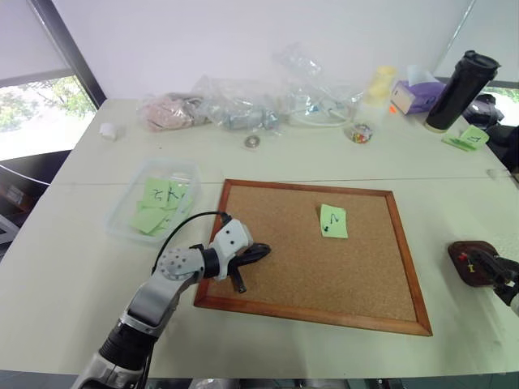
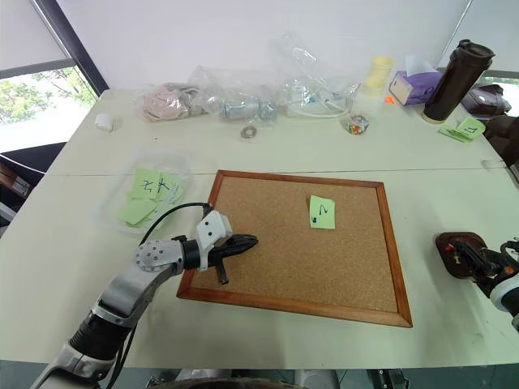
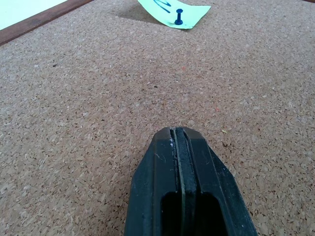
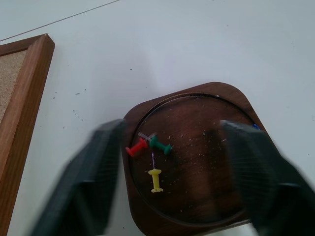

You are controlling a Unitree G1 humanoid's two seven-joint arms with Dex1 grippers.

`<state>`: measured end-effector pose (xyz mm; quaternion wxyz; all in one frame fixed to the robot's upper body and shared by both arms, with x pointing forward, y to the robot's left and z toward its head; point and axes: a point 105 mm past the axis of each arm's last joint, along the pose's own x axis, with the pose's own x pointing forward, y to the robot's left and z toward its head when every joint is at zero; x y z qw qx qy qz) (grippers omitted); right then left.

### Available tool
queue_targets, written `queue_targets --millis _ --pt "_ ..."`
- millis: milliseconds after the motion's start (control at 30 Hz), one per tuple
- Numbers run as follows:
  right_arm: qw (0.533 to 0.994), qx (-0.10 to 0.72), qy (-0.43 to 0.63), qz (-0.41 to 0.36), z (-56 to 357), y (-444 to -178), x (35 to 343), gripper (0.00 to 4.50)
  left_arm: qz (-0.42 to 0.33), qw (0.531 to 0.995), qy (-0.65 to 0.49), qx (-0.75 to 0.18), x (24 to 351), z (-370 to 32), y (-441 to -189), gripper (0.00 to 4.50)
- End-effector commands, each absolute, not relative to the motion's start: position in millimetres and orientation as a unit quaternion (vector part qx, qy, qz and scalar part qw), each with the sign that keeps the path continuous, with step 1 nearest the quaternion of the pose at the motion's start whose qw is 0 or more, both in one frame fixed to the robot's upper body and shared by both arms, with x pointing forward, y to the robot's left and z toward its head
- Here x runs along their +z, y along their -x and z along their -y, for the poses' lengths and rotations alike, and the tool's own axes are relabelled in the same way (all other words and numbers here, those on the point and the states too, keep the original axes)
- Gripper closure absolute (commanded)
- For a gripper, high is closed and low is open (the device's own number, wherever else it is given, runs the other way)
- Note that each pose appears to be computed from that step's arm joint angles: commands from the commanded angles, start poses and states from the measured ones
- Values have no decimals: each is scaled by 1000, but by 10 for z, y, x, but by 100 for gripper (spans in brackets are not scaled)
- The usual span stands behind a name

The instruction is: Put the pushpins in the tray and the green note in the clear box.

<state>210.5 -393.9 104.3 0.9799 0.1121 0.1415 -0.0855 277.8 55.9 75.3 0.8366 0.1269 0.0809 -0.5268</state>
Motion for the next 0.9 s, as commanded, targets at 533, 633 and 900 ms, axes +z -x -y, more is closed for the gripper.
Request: queue_targets --millis 533,633,900 --pt "952 279 5 -125 1983 -2737 1337 4 -90 835 -125 -529 713 -538 -2775 450" --pt "945 300 21 -125 1822 -2824 1278 4 -90 836 -126 -526 716 -544 -2777 450" --pt "936 325 41 -132 1645 -2971 1073 4 -91 842 -127 -517 713 -587 -2777 450"
